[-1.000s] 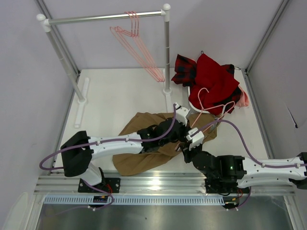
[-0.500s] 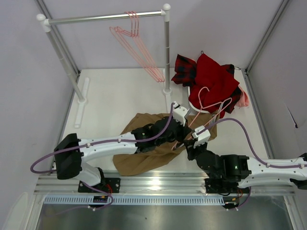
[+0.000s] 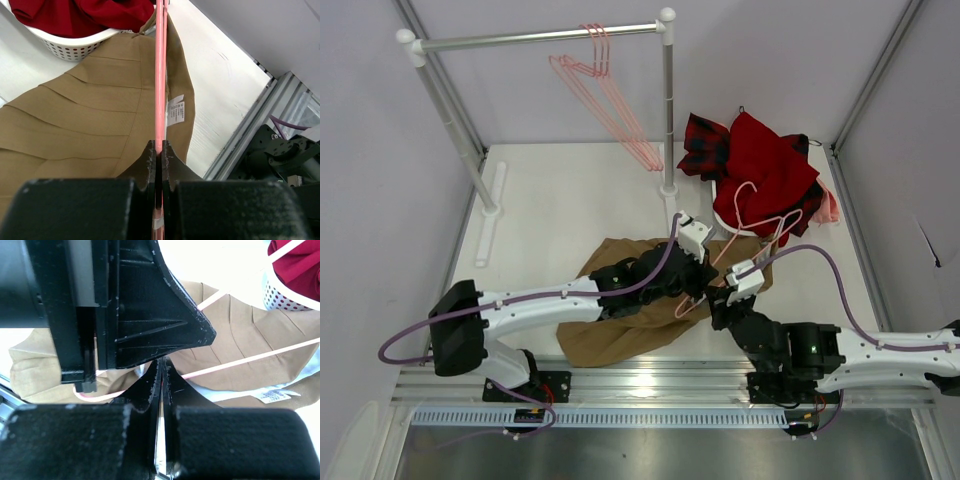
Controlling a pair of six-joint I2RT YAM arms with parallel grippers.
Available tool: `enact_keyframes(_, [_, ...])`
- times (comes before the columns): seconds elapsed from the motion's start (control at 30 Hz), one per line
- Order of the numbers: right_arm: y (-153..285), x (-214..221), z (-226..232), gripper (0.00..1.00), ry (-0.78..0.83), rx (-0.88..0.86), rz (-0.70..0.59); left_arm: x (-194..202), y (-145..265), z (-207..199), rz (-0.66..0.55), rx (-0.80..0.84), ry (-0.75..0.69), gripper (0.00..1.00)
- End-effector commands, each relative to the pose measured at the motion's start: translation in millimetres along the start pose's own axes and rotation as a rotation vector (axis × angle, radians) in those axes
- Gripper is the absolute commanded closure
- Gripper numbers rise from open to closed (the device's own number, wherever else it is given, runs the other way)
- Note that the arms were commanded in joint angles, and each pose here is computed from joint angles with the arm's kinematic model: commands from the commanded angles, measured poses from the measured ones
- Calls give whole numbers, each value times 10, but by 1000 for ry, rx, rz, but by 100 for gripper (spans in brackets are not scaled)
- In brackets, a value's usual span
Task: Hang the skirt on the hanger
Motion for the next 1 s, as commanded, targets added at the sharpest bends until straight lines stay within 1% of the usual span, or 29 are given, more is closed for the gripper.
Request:
enact_keyframes(0.0, [-3,-268,-6,100,-66,30,-54,-298,171,-181,-74,59,24,100])
enact_keyframes(0.1, [21,-162,46,83,-47,-2,6,-388,218,-190,-85,52,1,100])
enact_keyframes(0.13, [39,-200,74,69,-85,-13,17,-461,237,-212,-98,55,-9,100])
enact_keyframes(0.17, [70,-132,76,61,-65,-31,55,-461,254,-213,-95,56,-21,100])
enact_keyframes(0.2, [99,-145,72,55,-77,-43,65,-535,295,-223,-110,58,-28,100])
enact_keyframes(0.23, [132,-193,81,43,-122,-54,73,-579,313,-225,-121,56,-42,100])
enact_keyframes(0.27, [172,-143,43,38,-105,-58,101,-628,331,-208,-136,48,-48,100])
enact_keyframes(0.3, [207,-150,35,33,-122,-70,113,-612,372,-172,-123,36,-59,100])
enact_keyframes(0.33, [252,-189,-6,10,-157,-74,112,-636,383,-149,-129,30,-66,100])
enact_keyframes(0.43, [369,-286,-153,8,-250,-68,112,-700,464,-105,-146,21,-70,100])
enact_keyframes(0.5, [446,-338,-320,8,-323,-20,117,-725,520,-52,-153,0,-77,100])
enact_keyframes(0.53, [467,-381,-437,7,-351,23,99,-767,605,-34,-158,-9,-88,100])
enact_keyframes(0.57, [532,-418,-580,7,-417,62,97,-789,656,-22,-161,-15,-91,100])
enact_keyframes(0.63, [585,-483,-771,7,-461,118,69,-869,850,28,-177,-33,-100,100])
enact_keyframes(0.7, [647,-570,-888,8,-493,128,48,-945,1004,59,-192,-49,-107,100])
enact_keyframes(0.73, [653,-615,-929,8,-496,138,29,-903,1077,126,-168,-75,-121,100])
enact_keyframes(0.8, [651,-671,-977,6,-468,154,6,-1044,1286,171,-200,-105,-128,100])
enact_keyframes(0.83, [642,-704,-987,5,-462,165,-7,-1004,1362,235,-173,-131,-141,100])
enact_keyframes(0.9, [621,-791,-1032,4,-399,198,-40,-1136,1559,249,-201,-147,-132,100])
enact_keyframes(0.97, [597,-913,-994,3,-391,197,-70,-1204,1769,304,-216,-171,-120,100])
Point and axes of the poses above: each gripper's point midway between its finger pads, its own y axis back along the fingers, its own z axis along the line the jaws close on, x = y × z, the point moved 1 cm from there along y, back along the fingers, and after that the axes turned 7 degrees about y, right-handed, at the moved point
